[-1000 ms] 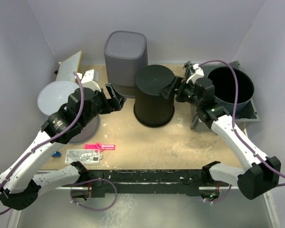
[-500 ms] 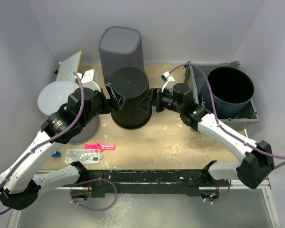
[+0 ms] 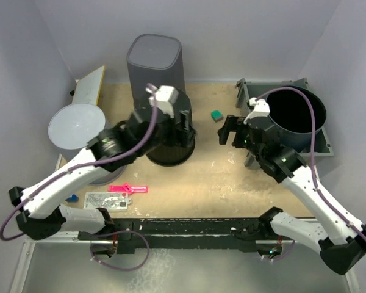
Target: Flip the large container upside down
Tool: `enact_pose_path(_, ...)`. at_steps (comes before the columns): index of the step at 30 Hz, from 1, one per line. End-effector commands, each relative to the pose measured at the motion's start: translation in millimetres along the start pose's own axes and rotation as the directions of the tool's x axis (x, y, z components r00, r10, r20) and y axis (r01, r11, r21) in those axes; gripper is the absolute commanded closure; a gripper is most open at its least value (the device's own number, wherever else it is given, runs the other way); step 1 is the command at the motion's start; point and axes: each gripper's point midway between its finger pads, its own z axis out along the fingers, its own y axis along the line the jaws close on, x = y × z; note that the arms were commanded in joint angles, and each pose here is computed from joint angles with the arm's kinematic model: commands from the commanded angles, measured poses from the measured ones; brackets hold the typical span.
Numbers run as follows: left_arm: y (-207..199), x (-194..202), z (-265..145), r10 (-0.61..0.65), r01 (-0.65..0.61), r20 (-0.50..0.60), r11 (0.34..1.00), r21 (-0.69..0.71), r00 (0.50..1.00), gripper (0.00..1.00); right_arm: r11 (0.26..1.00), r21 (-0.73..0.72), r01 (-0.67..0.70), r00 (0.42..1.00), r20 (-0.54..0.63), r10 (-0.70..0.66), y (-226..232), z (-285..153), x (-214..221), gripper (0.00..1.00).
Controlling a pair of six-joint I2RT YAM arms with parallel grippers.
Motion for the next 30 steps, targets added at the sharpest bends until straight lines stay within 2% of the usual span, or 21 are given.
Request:
enact_pose_path(1,-28,1,20,0.091,-0.092,0.024,0.995,0.030,0.996,0.21,0.982,0.184,0.043,0.998,0.025,-0.049,-47,-35,-1,0.00)
enact_pose_path(4,-37,17,41,0.110,-0.108,-0.016,0.992,0.058,0.994,0.21,0.974,0.220,0.046,0.997,0.055,-0.059,-60,-58,-9,0.00)
enact_pose_path(9,-57,44,72,0.123,-0.111,-0.079,0.984,0.141,0.989,0.21,0.961,0.272,0.044,0.980,0.177,-0.095,-74,-94,-45,0.00)
enact_pose_path(13,-53,54,95,0.144,-0.136,-0.081,0.986,0.101,0.986,0.21,0.925,0.370,0.090,0.958,0.222,-0.182,-85,-101,-72,0.00)
enact_pose_path(16,-29,59,111,0.167,-0.167,-0.088,0.986,0.007,0.982,0.21,0.878,0.450,0.161,0.943,0.191,-0.271,-89,-93,-89,0.00)
enact_pose_path(20,8,59,126,0.127,-0.134,-0.110,0.989,-0.056,0.986,0.21,0.855,0.462,0.236,0.930,0.147,-0.336,-82,-72,-108,0.00)
enact_pose_path(25,55,55,123,0.069,-0.084,-0.106,0.985,-0.148,0.992,0.21,0.864,0.444,0.236,0.951,0.079,-0.301,-93,-41,-121,0.00)
enact_pose_path(30,97,43,109,0.022,-0.040,-0.074,0.965,-0.258,0.997,0.21,0.876,0.427,0.225,0.973,-0.047,-0.227,-103,-7,-108,0.00)
